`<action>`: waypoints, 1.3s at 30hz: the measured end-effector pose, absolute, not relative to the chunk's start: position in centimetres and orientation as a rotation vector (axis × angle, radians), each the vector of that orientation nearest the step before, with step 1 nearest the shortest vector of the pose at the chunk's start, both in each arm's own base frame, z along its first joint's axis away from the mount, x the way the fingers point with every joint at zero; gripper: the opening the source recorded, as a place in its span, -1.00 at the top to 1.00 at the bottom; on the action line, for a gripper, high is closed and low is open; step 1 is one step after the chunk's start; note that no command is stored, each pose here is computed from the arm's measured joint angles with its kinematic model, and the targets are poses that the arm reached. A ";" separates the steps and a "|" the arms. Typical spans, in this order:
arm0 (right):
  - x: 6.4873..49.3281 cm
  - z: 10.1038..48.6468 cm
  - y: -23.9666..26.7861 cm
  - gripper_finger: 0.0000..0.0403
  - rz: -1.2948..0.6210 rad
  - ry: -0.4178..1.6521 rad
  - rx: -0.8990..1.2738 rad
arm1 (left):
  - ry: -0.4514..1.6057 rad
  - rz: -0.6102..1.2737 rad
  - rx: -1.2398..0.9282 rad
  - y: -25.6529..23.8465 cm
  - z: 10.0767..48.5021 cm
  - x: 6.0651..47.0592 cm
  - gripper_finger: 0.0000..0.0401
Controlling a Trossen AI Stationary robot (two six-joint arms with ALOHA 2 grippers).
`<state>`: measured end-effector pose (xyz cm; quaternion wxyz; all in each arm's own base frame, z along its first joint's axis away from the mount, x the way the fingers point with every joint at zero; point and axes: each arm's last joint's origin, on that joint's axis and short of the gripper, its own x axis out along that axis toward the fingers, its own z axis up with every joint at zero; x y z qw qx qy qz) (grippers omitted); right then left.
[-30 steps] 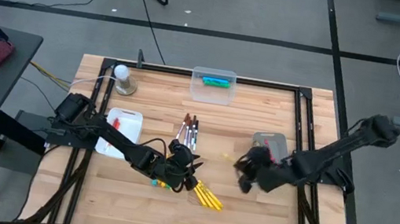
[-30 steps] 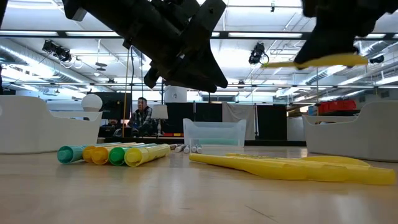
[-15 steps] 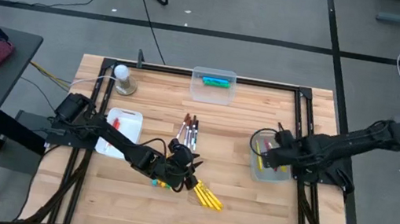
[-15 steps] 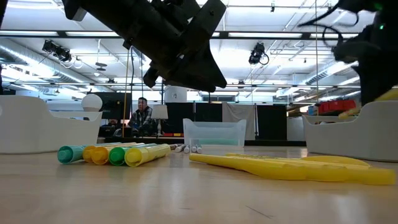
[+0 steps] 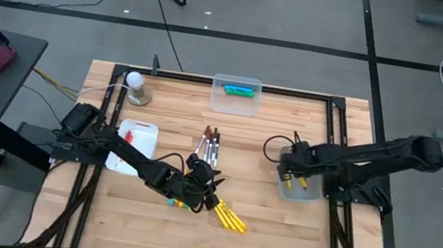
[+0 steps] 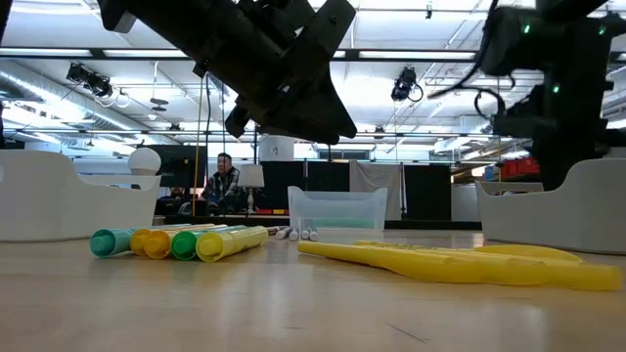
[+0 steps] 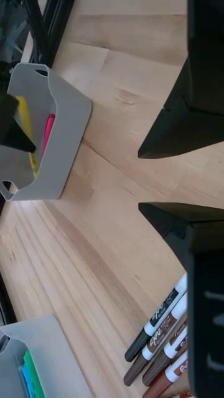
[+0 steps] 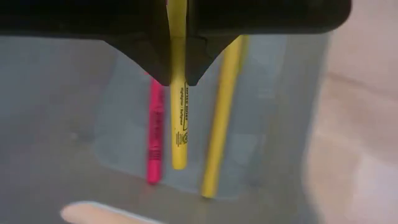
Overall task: Pick & Place Markers
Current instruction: Put the yellow pen into the gray bin, then put the light brown marker pen into the white bin
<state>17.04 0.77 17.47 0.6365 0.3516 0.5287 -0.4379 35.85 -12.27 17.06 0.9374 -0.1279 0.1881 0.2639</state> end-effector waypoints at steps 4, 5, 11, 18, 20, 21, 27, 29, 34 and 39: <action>17.6 16.1 0.6 0.92 -1.012 1.193 0.822 | 0.384 0.539 -0.261 -12.3 17.1 35.9 0.36; 17.8 15.9 0.6 0.92 -1.010 1.187 0.824 | 0.384 0.539 -0.261 -12.3 17.1 35.9 0.36; 18.1 15.2 0.6 0.85 -1.035 1.187 0.814 | 0.384 0.539 -0.261 -12.3 17.1 35.9 0.36; 18.1 15.5 0.6 0.57 -1.006 1.172 0.742 | 0.384 0.539 -0.261 -12.3 17.1 35.9 0.36; 18.3 16.2 0.9 0.48 -0.966 1.152 0.722 | 0.384 0.539 -0.261 -12.3 17.1 35.9 0.36; 18.4 16.6 1.1 0.44 -0.942 1.141 0.717 | 0.384 0.539 -0.262 -12.3 17.1 35.9 0.36; 18.6 19.8 2.5 0.31 -0.785 1.057 0.706 | 0.384 0.539 -0.263 -12.3 17.1 35.9 0.36; 18.5 21.1 3.2 0.30 -0.727 1.011 0.705 | 0.384 0.539 -0.263 -12.3 17.1 35.9 0.36; 18.9 24.0 5.5 0.33 -0.522 0.818 0.641 | 0.384 0.539 -0.262 -12.3 17.1 35.9 0.36; 20.4 25.7 8.2 0.38 -0.311 0.569 0.537 | 0.387 0.519 -0.194 -12.2 17.8 35.7 0.36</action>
